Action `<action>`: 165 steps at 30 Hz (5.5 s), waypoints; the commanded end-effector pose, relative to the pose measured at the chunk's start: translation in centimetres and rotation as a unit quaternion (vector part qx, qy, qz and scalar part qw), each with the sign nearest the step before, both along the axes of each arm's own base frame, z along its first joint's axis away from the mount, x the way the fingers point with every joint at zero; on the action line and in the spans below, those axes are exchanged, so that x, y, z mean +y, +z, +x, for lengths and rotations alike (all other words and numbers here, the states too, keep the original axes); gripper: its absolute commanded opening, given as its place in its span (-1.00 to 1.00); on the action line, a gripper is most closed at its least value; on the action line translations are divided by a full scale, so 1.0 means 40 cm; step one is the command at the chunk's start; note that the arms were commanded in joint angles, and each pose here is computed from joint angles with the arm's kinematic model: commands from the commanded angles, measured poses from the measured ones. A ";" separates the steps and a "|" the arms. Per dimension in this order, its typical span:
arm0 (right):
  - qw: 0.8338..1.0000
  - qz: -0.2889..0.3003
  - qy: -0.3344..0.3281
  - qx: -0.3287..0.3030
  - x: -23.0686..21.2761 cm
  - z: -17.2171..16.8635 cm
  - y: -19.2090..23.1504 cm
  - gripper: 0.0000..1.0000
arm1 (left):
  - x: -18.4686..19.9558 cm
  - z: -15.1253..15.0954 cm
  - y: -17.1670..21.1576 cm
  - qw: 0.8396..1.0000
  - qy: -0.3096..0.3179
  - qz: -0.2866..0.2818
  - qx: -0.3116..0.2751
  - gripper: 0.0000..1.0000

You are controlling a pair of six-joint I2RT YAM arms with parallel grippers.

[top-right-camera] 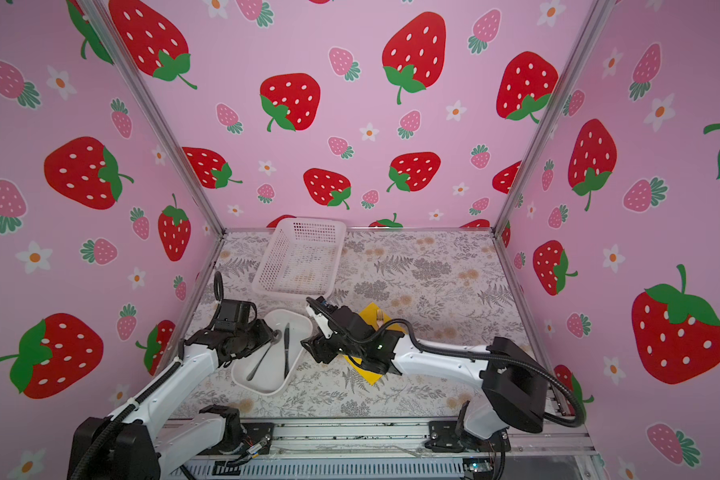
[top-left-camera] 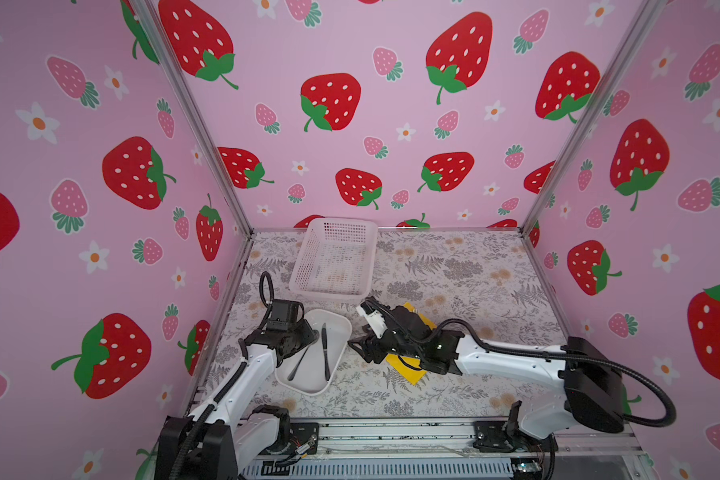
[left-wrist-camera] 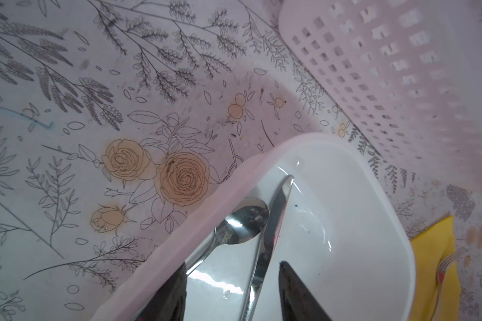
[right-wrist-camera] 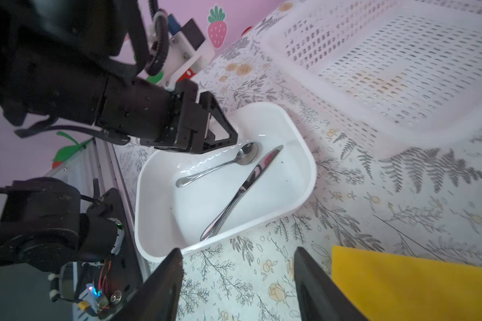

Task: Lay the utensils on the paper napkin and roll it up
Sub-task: 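Move the left gripper over the white tray while the right gripper shifts, then lower the left gripper and grasp the spoon handle in the tray, then lift the spoon and carry it over the napkin beside the fork with the left gripper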

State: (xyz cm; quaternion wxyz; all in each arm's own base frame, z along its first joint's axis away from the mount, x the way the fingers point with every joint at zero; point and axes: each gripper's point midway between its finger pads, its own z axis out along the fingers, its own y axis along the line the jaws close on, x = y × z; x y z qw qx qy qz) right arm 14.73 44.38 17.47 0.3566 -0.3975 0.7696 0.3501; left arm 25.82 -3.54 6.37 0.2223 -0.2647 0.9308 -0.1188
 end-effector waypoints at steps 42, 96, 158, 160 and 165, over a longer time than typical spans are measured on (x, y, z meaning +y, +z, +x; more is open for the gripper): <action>0.992 -0.077 0.000 -0.096 0.011 0.010 -0.058 0.35 | 0.061 0.007 -0.076 0.996 0.017 0.083 -0.003 0.12; 0.990 -0.091 -0.043 -0.103 -0.083 0.049 -0.081 0.38 | 0.029 -0.087 -0.118 0.988 0.037 0.102 0.107 -0.31; 0.985 -0.092 -0.098 -0.105 -0.116 0.087 -0.063 0.38 | -0.025 -0.037 -0.030 0.974 -0.109 0.105 0.168 -0.98; 0.984 -0.085 -0.113 -0.109 -0.126 0.095 -0.049 0.38 | -0.022 -0.031 -0.001 0.977 -0.106 0.107 0.153 -0.98; 0.979 -0.057 -0.162 -0.114 -0.173 0.120 -0.004 0.38 | -0.036 -0.022 0.082 0.983 -0.110 0.093 0.115 -0.97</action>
